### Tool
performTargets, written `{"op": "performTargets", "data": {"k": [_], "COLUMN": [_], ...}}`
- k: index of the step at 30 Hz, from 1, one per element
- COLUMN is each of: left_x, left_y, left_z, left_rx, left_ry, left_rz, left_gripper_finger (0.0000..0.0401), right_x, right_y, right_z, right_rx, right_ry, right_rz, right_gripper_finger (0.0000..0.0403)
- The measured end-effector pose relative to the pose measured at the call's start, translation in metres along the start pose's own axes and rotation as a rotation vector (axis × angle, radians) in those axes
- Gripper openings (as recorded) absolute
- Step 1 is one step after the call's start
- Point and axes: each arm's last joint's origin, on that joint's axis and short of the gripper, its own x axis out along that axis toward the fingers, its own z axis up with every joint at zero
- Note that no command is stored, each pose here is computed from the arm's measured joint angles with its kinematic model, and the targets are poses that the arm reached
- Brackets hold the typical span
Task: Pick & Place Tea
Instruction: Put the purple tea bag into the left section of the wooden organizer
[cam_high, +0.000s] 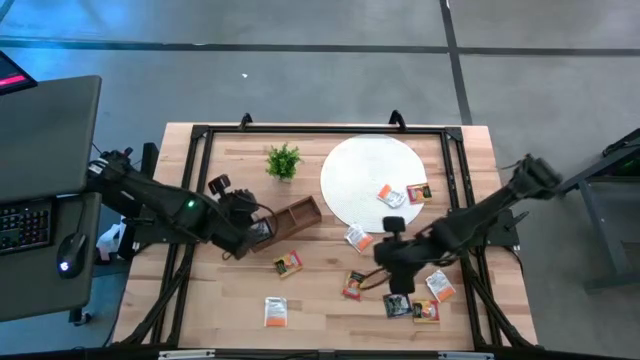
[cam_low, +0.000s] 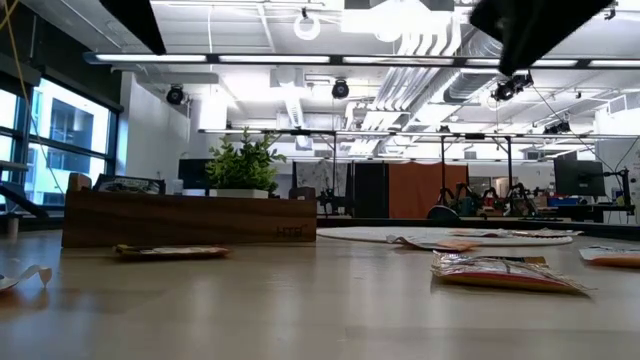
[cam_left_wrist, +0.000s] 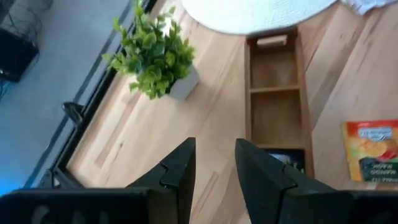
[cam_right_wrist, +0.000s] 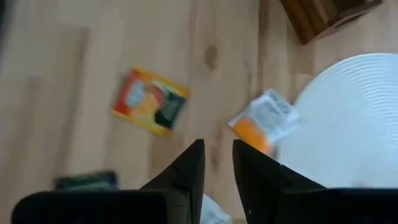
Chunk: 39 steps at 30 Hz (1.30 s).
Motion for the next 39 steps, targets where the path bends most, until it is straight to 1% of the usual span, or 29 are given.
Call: {"op": "performTargets", "data": {"k": [3,5,9,13,16,19,22,28,33,36,39], "left_x": [-0.003,-0.003,-0.003,-0.003,-0.003,-0.003,-0.003,-0.003,-0.003,-0.003,-0.003], "left_y": [-0.002,-0.002,-0.002,-0.001,-0.001,-0.001,0.0,0.0,0.0,0.0,0.0], "left_z": [-0.002,-0.002,-0.001,-0.001,0.0,0.0,0.001,0.001,0.001,0.001,0.001], "left_rx": [-0.04,-0.072,-0.114,-0.135,-0.15,-0.158,-0.183,-0.207,-0.215,-0.228,-0.236], "left_ry": [-0.021,-0.021,-0.027,-0.048,-0.061,-0.081,-0.1,-0.117,-0.128,-0.129,-0.129], "left_rz": [-0.003,-0.002,0.003,0.018,0.028,0.043,0.055,0.066,0.072,0.071,0.071], "left_gripper_finger": [0.011,0.011,0.011,0.011,0.011,0.011,0.011,0.011,0.011,0.011,0.011], "right_x": [0.005,0.015,0.037,0.05,0.054,0.055,0.059,0.083,0.101,0.104,0.105], "right_y": [0.0,0.001,0.007,0.012,0.02,0.029,0.039,0.055,0.059,0.059,0.058], "right_z": [-0.017,-0.027,-0.041,-0.054,-0.063,-0.071,-0.076,-0.095,-0.103,-0.104,-0.105], "right_rx": [0.105,0.133,0.133,0.104,0.051,0.019,0.02,-0.024,-0.04,-0.032,-0.04], "right_ry": [-0.058,-0.057,-0.051,0.006,0.04,0.068,0.091,0.198,0.254,0.26,0.243], "right_rz": [0.105,0.178,0.303,0.362,0.391,0.396,0.401,0.362,0.317,0.283,0.251], "right_gripper_finger": [0.0092,0.0106,0.0141,0.0175,0.0187,0.019,0.0187,0.0177,0.0167,0.0148,0.0102]}}
